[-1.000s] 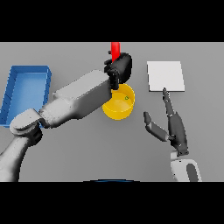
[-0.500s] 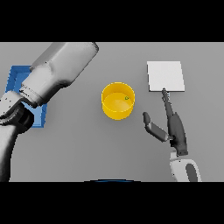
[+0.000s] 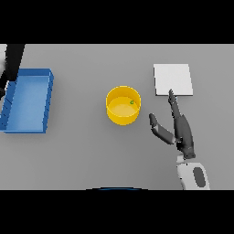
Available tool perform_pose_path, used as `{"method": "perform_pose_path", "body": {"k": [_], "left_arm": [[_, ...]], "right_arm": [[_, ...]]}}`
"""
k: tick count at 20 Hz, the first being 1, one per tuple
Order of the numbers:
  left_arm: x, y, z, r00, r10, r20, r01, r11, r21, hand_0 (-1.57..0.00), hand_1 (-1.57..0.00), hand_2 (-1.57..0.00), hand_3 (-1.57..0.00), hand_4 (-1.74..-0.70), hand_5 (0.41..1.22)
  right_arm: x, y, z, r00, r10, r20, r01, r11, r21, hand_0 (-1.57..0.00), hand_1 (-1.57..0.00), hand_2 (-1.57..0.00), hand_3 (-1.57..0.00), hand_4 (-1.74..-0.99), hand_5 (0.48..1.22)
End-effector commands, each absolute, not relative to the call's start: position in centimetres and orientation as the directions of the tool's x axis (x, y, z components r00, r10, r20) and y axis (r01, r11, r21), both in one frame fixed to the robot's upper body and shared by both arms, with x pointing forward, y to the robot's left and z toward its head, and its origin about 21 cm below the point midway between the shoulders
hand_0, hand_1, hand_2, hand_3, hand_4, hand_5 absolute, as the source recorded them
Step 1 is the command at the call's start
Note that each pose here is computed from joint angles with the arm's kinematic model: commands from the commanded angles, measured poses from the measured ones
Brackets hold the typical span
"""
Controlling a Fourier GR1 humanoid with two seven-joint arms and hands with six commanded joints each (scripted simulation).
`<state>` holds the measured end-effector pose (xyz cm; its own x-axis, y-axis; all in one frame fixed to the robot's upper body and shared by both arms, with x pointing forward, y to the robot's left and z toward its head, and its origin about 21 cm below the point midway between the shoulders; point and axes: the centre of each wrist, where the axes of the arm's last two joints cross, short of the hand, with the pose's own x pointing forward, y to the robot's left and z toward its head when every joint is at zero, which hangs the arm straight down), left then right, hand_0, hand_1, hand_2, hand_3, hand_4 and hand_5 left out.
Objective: Pick up the red beaker and tilt it to pour out 1 green nut into yellow bowl. Pick up the yellow bowl and place it on the metallic measuring scale.
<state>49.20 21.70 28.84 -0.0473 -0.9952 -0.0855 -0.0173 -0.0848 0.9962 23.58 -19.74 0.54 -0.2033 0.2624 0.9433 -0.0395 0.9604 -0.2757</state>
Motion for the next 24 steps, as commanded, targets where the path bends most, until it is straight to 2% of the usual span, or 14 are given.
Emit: {"method": "perform_pose_path", "body": {"k": [1,3,5,9,12,16,19,23,24], "left_arm": [[49.1,23.7,28.1,0.003,-1.0,-0.003,-0.028,-0.003,1.0,-1.57,-1.57,-1.57,-1.43,-1.74,1.221],[48.7,27.7,26.2,0.13,-0.985,0.111,-0.046,0.106,0.993,-1.57,-1.57,-1.57,-1.41,-1.74,1.221],[48.2,30.1,24.5,0.226,-0.941,0.253,-0.076,0.241,0.967,-1.57,-1.57,-1.57,-1.43,-1.74,1.221],[47.0,33.0,19.8,0.348,-0.814,0.465,-0.136,0.447,0.884,-1.57,-1.57,-1.57,-1.47,-1.74,1.221],[45.6,34.5,17.0,0.374,-0.736,0.564,-0.18,0.539,0.823,-1.57,-1.57,-1.57,-1.48,-1.74,1.221],[43.3,34.7,14.2,0.427,-0.643,0.636,-0.226,0.605,0.764,-1.57,-1.57,-1.57,-1.45,-1.74,1.221],[41.2,33.9,12.1,0.408,-0.616,0.674,-0.24,0.64,0.73,-1.57,-1.57,-1.57,-1.45,-1.74,1.221],[39.1,33.4,10.0,0.42,-0.566,0.709,-0.263,0.672,0.692,-1.57,-1.57,-1.57,-1.51,-1.74,1.221],[38.7,33.4,9.6,0.441,-0.546,0.712,-0.266,0.679,0.684,-1.57,-1.57,-1.57,-1.52,-1.74,1.194]], "right_arm": [[23.3,-19.8,0.4,-0.21,0.249,0.945,-0.041,0.964,-0.263,0.0,0.0,0.0,0.0,-1.012,0.659],[23.2,-19.9,0.5,-0.212,0.286,0.935,-0.042,0.953,-0.301,0.0,0.0,0.0,0.0,-1.034,0.655],[23.2,-19.4,0.6,-0.211,0.284,0.935,-0.049,0.953,-0.3,0.0,0.0,0.0,0.0,-1.05,0.653],[23.2,-19.4,0.7,-0.206,0.307,0.929,-0.04,0.946,-0.322,0.0,0.0,0.0,0.0,-1.047,0.651],[23.1,-19.4,0.4,-0.201,0.341,0.918,-0.027,0.935,-0.354,0.0,0.0,0.0,0.0,-1.054,0.648],[23.5,-19.8,0.9,-0.206,0.338,0.918,-0.036,0.935,-0.353,0.0,0.0,0.0,0.0,-1.026,0.648],[22.9,-19.5,0.3,-0.205,0.337,0.919,-0.049,0.934,-0.353,0.0,0.0,0.0,0.0,-1.02,0.646],[23.0,-19.9,0.2,-0.208,0.319,0.925,-0.054,0.94,-0.336,0.0,0.0,0.0,0.0,-1.004,0.648],[22.9,-19.8,0.0,-0.207,0.316,0.926,-0.05,0.942,-0.333,0.0,0.0,0.0,0.0,-1.005,0.647]]}}
